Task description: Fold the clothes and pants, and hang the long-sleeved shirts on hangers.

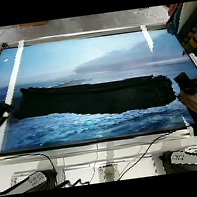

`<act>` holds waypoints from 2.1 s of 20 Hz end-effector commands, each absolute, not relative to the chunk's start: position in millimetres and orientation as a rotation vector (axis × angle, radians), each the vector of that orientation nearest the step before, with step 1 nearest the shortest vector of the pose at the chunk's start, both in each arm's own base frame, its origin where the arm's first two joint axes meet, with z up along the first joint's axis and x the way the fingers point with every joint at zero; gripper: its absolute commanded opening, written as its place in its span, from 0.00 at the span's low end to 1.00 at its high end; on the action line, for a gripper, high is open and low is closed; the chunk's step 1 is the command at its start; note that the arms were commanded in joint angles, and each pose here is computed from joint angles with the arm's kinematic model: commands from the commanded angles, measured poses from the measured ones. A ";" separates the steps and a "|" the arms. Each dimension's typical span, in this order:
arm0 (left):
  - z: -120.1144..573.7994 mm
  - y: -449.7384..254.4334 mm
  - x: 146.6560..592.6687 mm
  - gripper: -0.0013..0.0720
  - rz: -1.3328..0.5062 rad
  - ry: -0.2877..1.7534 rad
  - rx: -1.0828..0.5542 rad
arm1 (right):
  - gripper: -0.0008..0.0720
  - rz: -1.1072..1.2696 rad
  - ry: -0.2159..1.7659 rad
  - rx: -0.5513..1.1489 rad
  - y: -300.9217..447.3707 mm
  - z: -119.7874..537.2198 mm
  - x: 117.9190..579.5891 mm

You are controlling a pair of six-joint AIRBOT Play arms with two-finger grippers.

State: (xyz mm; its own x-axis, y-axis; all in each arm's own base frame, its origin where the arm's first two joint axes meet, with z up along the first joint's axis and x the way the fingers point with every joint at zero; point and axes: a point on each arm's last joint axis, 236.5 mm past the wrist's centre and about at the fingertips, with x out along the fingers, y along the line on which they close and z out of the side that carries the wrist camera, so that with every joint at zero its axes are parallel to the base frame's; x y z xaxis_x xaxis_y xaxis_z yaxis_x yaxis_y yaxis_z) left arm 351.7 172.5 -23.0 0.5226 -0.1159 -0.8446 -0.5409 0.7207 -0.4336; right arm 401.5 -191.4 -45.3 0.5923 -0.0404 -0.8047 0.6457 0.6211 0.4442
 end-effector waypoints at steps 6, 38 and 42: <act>-86.3 160.7 363.9 0.97 0.389 0.914 -1.040 | 0.95 -0.419 0.938 0.781 -182.6 -53.7 388.3; 265.9 -49.9 458.4 0.06 -0.411 0.329 -0.367 | 0.05 0.899 1.111 0.550 534.8 -24.9 417.9; 261.8 -58.6 461.2 0.06 -0.426 0.337 -0.368 | 0.05 0.934 1.185 0.538 565.7 -45.8 381.8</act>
State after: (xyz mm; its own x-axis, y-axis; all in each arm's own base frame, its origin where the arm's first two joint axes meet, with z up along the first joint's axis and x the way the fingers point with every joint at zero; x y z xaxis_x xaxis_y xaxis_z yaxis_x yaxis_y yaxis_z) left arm 461.6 -48.0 259.4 0.8646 -0.4382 -0.2456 0.3166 0.8549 -0.4110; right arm 414.7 536.9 -31.2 0.1675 0.8236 -0.5420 -0.3458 0.5639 0.7500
